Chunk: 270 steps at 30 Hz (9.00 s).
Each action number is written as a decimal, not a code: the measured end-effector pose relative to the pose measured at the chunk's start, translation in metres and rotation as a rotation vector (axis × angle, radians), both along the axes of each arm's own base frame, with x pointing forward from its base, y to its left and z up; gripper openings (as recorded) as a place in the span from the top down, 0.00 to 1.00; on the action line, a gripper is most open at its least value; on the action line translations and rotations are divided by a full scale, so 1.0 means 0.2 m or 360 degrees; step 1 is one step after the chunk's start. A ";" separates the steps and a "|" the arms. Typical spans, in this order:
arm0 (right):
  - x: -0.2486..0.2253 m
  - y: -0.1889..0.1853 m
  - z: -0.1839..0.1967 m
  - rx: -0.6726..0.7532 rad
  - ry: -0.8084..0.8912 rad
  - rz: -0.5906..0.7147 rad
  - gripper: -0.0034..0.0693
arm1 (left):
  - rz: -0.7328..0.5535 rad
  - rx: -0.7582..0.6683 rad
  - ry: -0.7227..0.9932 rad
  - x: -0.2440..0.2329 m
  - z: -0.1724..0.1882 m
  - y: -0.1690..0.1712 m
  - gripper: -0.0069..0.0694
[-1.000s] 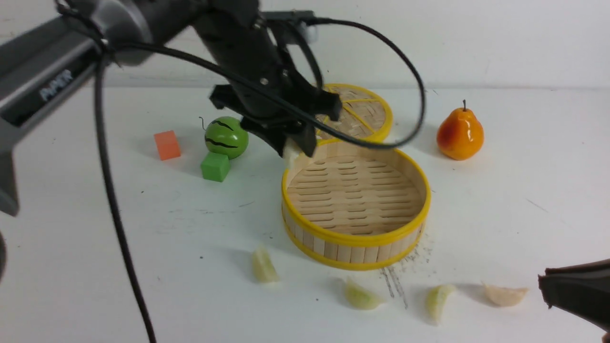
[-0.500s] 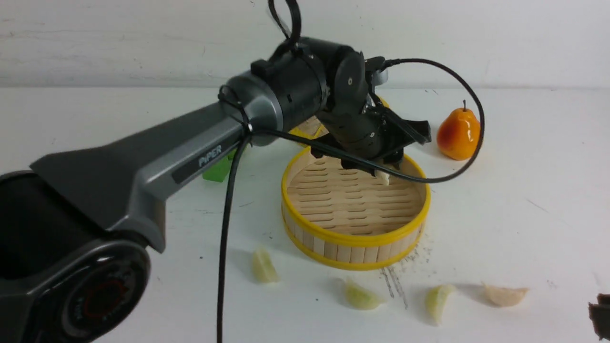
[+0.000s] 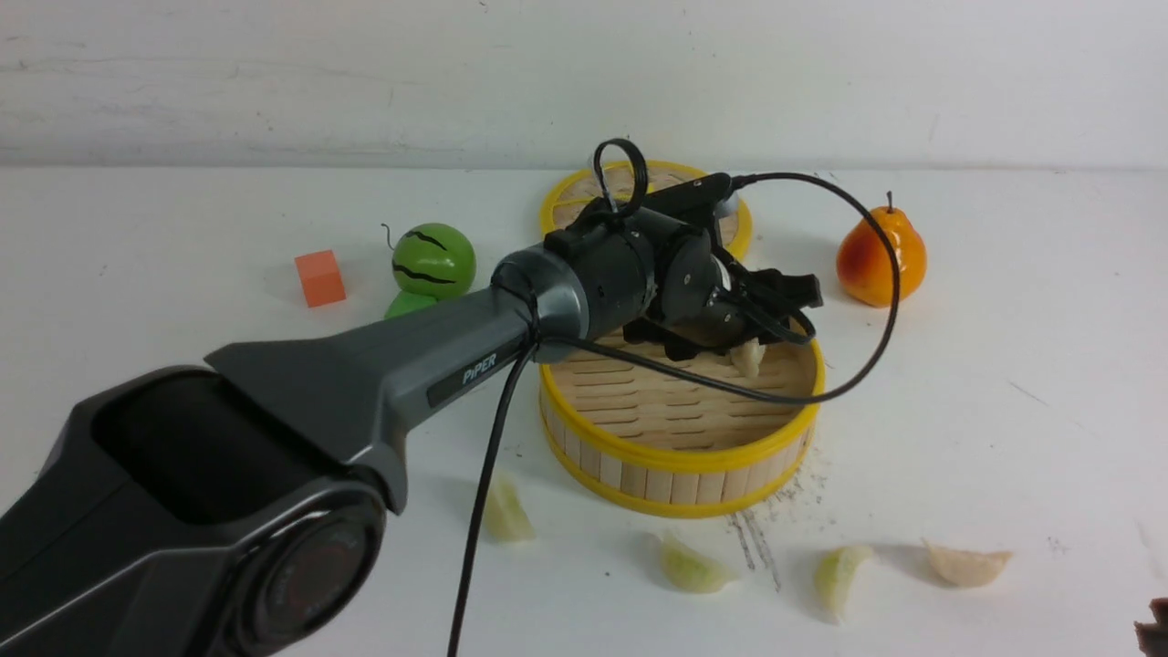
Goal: Put the dumplings into the steamer on the white table.
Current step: 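Place the dumpling into the bamboo steamer basket with the left gripper, then reach for and grasp a dumpling on the table with the left gripper, then place the dumpling into the bamboo steamer basket with the left gripper, then reach for and grasp a dumpling lying on the table beside the steamer, then place the dumpling in the bamboo steamer basket with the right gripper, then reach for and grasp a dumpling lying on the table beside the steamer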
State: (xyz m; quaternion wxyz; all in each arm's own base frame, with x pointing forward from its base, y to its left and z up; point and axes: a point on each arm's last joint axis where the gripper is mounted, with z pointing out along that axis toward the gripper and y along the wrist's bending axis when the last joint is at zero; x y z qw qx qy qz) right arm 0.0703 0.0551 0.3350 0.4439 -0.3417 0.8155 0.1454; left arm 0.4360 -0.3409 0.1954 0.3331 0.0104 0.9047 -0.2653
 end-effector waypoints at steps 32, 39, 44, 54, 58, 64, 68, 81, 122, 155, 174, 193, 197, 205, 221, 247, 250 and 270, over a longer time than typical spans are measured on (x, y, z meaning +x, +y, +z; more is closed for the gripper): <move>0.02 -0.04 -0.01 0.0048 0.0085 -0.0274 0.81 | -0.0070 0.0585 0.0576 -0.57 0.36 0.80 0.34; 0.03 -0.05 -0.01 0.0015 0.0066 -0.0285 0.80 | 0.0044 0.0438 0.0558 -0.57 0.04 0.76 0.34; 0.03 -0.05 -0.02 -0.0011 0.0077 -0.0289 0.80 | 0.0152 0.0391 0.0566 -0.51 -0.09 0.74 0.34; 0.04 -0.05 -0.02 -0.0029 0.0068 -0.0295 0.80 | 0.0207 0.0387 0.0571 -0.47 -0.18 0.72 0.60; 0.04 -0.05 -0.02 -0.0033 0.0066 -0.0296 0.80 | 0.0159 0.0420 0.0557 -0.48 -0.15 0.73 0.62; 0.04 -0.06 -0.01 -0.0033 0.0048 -0.0300 0.80 | 0.0089 0.0398 0.0431 -0.54 0.15 0.76 0.62; 0.05 -0.05 0.00 -0.0007 0.0008 -0.0305 0.79 | 0.0047 0.0297 0.0214 -0.50 0.48 0.73 0.62; 0.05 -0.05 0.00 0.0004 0.0008 -0.0312 0.77 | -0.0284 0.0229 0.0197 -0.11 0.44 0.34 0.62; 0.16 0.02 0.00 -0.0015 0.0201 -0.0296 0.87 | -0.0384 0.0378 -0.0493 -0.70 1.55 0.60 0.55; 0.96 0.70 -0.43 -0.0716 0.0824 0.0357 0.59 | -0.0072 0.0369 -0.0214 -1.91 0.71 1.56 0.93; 1.27 0.91 -0.82 -0.0707 0.0878 0.0277 0.33 | -0.0164 0.0442 -0.0264 -1.91 0.71 1.55 0.93; 1.34 0.97 -0.25 -0.0446 0.0806 0.0106 0.68 | -0.0159 0.0562 -0.0236 -1.88 0.61 1.56 0.93; 1.49 1.00 -0.13 -0.0160 0.0650 -0.0140 0.68 | -0.0155 0.0511 -0.0313 -1.87 0.63 1.55 0.93; 1.72 1.05 -0.45 -0.0079 0.0688 -0.0339 0.68 | -0.0156 0.0476 -0.0342 -1.86 0.64 1.54 0.93; 1.76 0.93 -0.49 -0.0179 0.0854 -0.0466 0.27 | -0.0185 0.0408 -0.0268 -1.88 0.63 1.52 0.93; 1.04 0.47 -0.60 -0.0278 0.1134 -0.0972 0.31 | -0.0195 0.0405 -0.0227 -1.89 0.62 1.52 0.92; 1.05 0.48 -0.70 -0.0165 0.1142 -0.1077 0.31 | -0.0195 0.0405 -0.0227 -1.89 0.62 1.52 0.92; 1.16 0.46 -0.89 -0.0221 0.1099 -0.1080 0.73 | -0.0204 0.0424 -0.0174 -1.90 0.61 1.53 0.90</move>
